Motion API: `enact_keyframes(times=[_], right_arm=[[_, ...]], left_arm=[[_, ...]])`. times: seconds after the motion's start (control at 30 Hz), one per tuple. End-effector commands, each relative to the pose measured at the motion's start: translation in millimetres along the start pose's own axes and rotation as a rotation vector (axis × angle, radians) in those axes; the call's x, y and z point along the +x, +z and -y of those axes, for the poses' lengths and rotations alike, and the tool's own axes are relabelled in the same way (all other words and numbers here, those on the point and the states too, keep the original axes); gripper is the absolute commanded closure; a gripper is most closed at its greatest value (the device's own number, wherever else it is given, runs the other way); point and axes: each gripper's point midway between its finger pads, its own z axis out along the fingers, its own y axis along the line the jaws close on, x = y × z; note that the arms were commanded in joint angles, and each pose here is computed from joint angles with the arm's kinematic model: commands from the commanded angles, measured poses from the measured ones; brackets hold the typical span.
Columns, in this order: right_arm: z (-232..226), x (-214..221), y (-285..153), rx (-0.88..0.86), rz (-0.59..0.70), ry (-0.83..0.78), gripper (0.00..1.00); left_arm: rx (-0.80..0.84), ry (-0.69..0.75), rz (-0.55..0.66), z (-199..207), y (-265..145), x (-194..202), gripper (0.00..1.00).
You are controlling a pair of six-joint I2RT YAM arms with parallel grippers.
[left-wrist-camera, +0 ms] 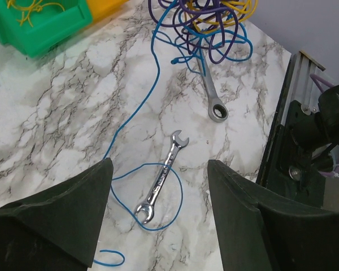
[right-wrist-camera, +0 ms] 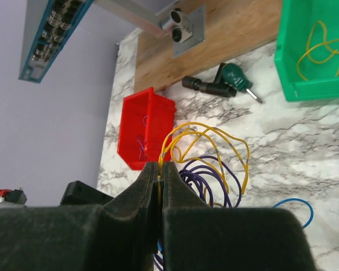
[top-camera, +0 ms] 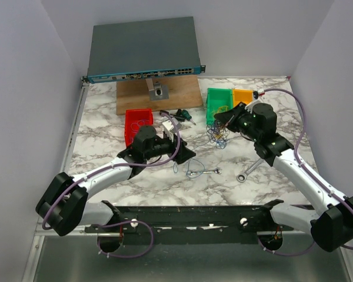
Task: Untangle the cables
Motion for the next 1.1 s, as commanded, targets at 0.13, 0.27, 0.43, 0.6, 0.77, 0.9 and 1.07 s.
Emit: enact_keyframes(times=[0.13,0.27,0.43,0.6,0.77,0.9,1.07], right_arm=[[-31,8,-8,-0.114,-0.091,0.063,0.99],[-36,9,-10,-0.140,-0.101,0.080,0.99],[-40,11,-14,-0.162,-0.108,0.093,0.99],[-45,11,-18,-0.181,-0.112,0.109,0.99],[-29,-5,-22,-0.084,-0.024,0.064,0.99],[26,-19,-26,0.168,0.107,0.002,0.99],[108,-34,-42,0.530,0.283,-0.076,0.99]], left_arm=[[0.009,0.144,0.070,11,12,-7,0.28],[-0.028,0.118,-0.030,-1,36,8,0.28],[-0.045,0.095,-0.085,-9,55,16,0.28],[-0.104,0.057,-0.258,-25,76,36,0.59],[-0.175,0.069,-0.201,-29,60,24,1.00],[-0.288,0.064,-0.071,-44,28,5,1.00],[-0.461,-0.029,0.066,-78,-14,-8,1.00]])
